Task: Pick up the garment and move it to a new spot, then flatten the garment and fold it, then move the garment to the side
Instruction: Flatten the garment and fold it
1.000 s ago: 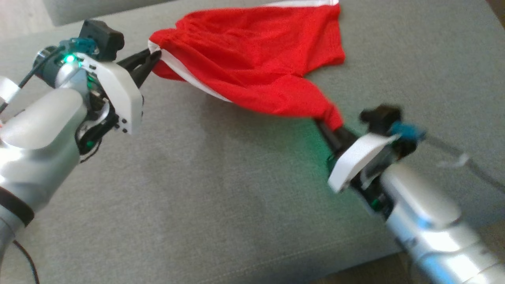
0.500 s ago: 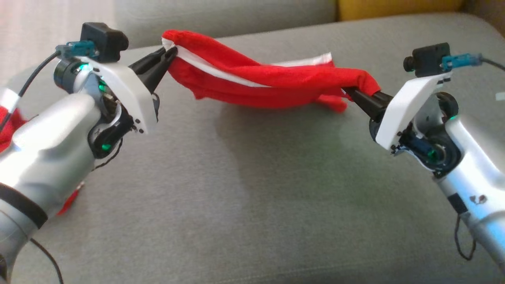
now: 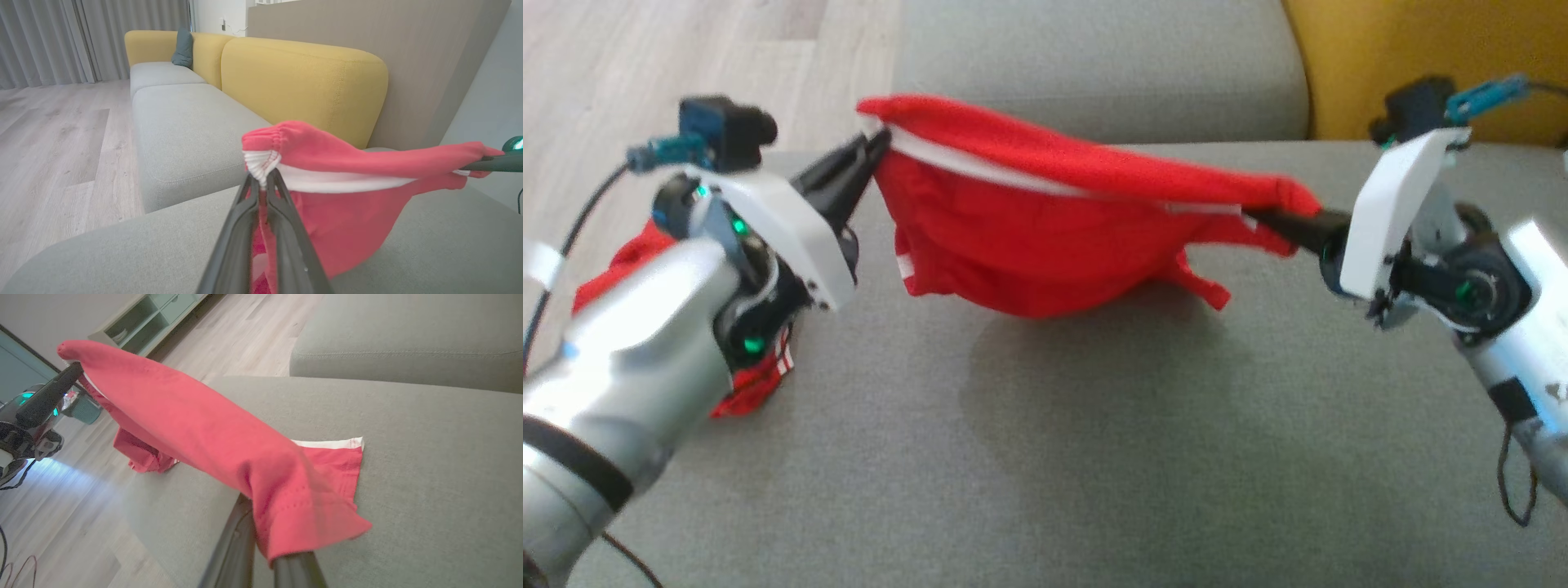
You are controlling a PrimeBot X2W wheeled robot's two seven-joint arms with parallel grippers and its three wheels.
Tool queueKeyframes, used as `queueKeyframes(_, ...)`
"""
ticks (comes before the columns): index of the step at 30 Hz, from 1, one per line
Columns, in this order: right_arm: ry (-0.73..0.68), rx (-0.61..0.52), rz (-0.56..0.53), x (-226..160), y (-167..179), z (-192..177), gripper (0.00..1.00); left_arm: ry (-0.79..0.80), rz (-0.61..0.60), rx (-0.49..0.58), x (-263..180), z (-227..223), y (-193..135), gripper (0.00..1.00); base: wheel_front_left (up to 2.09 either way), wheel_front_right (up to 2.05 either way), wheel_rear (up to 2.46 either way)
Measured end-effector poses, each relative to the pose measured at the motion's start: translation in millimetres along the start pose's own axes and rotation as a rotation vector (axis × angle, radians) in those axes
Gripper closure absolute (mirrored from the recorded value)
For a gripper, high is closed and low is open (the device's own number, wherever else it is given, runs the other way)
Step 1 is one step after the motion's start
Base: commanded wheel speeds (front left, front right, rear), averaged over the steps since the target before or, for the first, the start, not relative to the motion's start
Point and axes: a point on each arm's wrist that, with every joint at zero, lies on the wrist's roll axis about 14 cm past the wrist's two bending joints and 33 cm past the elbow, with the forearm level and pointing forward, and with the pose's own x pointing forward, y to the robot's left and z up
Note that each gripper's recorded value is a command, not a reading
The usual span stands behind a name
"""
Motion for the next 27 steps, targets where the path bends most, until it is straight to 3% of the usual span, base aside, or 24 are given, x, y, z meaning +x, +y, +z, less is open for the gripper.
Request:
queueKeyframes(6,0.159,0.038,0.029,-12,6,-41,1.0,0.01,-0.007,-0.024,-21,-11,-11,1.0,0.0,0.0,0.0)
queueKeyframes(10,0.157,0.036,0.043,-23,8,-30,1.0,0.024,-0.009,-0.018,-22,-7,-11,1.0,0.0,0.0,0.0)
queueKeyframes(18,0.015,-0.063,-0.03,-22,1,45,1.0,-0.01,0.009,0.042,12,39,6,1.0,0.0,0.0,0.0)
queueKeyframes(22,-0.098,-0.105,-0.075,-9,-4,95,1.0,-0.054,0.061,0.079,42,71,33,1.0,0.0,0.0,0.0)
queueKeyframes(27,-0.284,-0.204,-0.172,12,-21,164,1.0,-0.159,0.141,0.052,88,102,69,1.0,0.0,0.0,0.0)
